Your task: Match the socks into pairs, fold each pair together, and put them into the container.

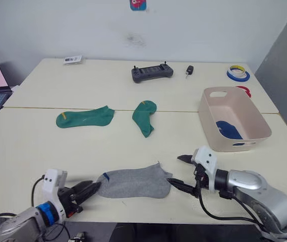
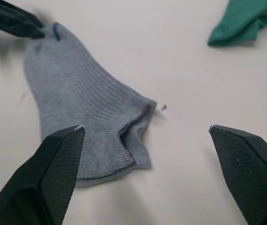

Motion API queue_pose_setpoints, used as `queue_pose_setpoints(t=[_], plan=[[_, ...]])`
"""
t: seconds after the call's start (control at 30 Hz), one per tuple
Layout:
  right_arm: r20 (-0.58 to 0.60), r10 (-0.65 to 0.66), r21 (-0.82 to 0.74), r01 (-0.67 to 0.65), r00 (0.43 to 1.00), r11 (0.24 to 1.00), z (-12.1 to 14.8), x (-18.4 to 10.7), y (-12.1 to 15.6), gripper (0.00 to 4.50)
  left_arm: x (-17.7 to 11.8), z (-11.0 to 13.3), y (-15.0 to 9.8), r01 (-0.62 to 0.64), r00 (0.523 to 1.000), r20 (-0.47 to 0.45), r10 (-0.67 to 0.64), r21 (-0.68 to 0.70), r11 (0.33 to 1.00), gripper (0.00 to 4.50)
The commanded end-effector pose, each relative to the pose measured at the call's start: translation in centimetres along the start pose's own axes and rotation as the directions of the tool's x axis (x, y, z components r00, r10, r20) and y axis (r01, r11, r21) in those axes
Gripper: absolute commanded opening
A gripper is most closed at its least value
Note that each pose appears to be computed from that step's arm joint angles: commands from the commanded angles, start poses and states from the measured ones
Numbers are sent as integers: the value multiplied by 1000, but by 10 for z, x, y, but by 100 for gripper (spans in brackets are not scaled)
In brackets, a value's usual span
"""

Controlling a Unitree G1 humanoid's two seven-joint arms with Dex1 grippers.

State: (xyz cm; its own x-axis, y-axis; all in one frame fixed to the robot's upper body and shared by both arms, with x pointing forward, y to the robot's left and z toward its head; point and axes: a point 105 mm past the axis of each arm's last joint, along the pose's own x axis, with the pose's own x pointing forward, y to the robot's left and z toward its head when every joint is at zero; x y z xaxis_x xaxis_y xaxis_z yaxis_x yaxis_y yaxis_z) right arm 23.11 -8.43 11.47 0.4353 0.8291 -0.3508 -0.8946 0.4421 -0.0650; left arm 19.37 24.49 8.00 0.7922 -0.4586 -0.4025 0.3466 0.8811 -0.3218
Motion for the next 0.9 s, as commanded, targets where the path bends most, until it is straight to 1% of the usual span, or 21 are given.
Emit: queue_pose_setpoints(t=[0.03, 0.1, 0.13, 0.17, 0.2, 0.23, 0.27, 0.33, 0.37, 0.4, 0.43, 0.47, 0.53, 0.63, 0.73, 0.8, 0.9], plan=[[67, 54, -80, -48, 996, 996, 22, -1, 6, 449, -8, 32, -7, 50, 993, 98, -61, 106, 993, 190], [81, 73, -86, -66, 994, 994, 26, 2, 8, 450, -7, 39, -11, 90, 991, 91, -102, 132, 987, 151], [85, 84, -91, -76, 993, 993, 28, 4, 9, 413, -6, 43, -15, 115, 988, 84, -129, 154, 981, 117], [88, 98, -95, -89, 991, 991, 29, 6, 11, 386, -5, 46, -20, 146, 984, 72, -160, 168, 975, 84], [89, 110, -98, -102, 990, 990, 30, 8, 12, 358, -5, 46, -24, 176, 981, 53, -188, 179, 968, 55], [94, 124, -103, -115, 988, 988, 31, 10, 13, 320, -5, 46, -30, 209, 975, 29, -220, 213, 955, 23], [96, 140, -107, -129, 985, 986, 32, 13, 15, 284, -5, 46, -36, 246, 967, 1, -254, 240, 939, 0], [87, 172, -121, -161, 981, 980, 32, 23, 20, 207, 0, 44, -48, 318, 947, -63, -315, 323, 891, 0], [68, 188, -128, -179, 980, 976, 27, 32, 23, 173, 6, 42, -57, 369, 929, -105, -356, 363, 856, 0], [53, 199, -134, -190, 979, 973, 23, 38, 25, 133, 9, 40, -63, 402, 915, -133, -381, 388, 829, 0], [31, 211, -147, -205, 977, 968, 17, 45, 26, 103, 15, 38, -68, 436, 899, -165, -405, 414, 799, 0], [16, 220, -157, -215, 975, 964, 13, 50, 28, 68, 19, 36, -70, 456, 889, -186, -418, 430, 779, 0], [8, 226, -165, -221, 974, 961, 9, 63, 28, 3, 29, 31, -66, 473, 881, -219, -419, 443, 762, 0], [-6, 256, -185, -253, 967, 950, 5, 74, 33, 3, 39, 21, -54, 485, 874, -280, -396, 463, 742, 0], [-38, 264, -189, -266, 964, 945, -4, 81, 34, 3, 49, 16, -38, 460, 886, -302, -351, 482, 746, 0], [-91, 238, -188, -251, 967, 949, -17, 76, 27, 3, 54, 9, -26, 443, 891, -331, -310, 483, 756, 0], [-134, 208, -192, -232, 969, 954, -27, 66, 15, 3, 57, 2, -18, 438, 890, -352, -290, 485, 757, 0]])
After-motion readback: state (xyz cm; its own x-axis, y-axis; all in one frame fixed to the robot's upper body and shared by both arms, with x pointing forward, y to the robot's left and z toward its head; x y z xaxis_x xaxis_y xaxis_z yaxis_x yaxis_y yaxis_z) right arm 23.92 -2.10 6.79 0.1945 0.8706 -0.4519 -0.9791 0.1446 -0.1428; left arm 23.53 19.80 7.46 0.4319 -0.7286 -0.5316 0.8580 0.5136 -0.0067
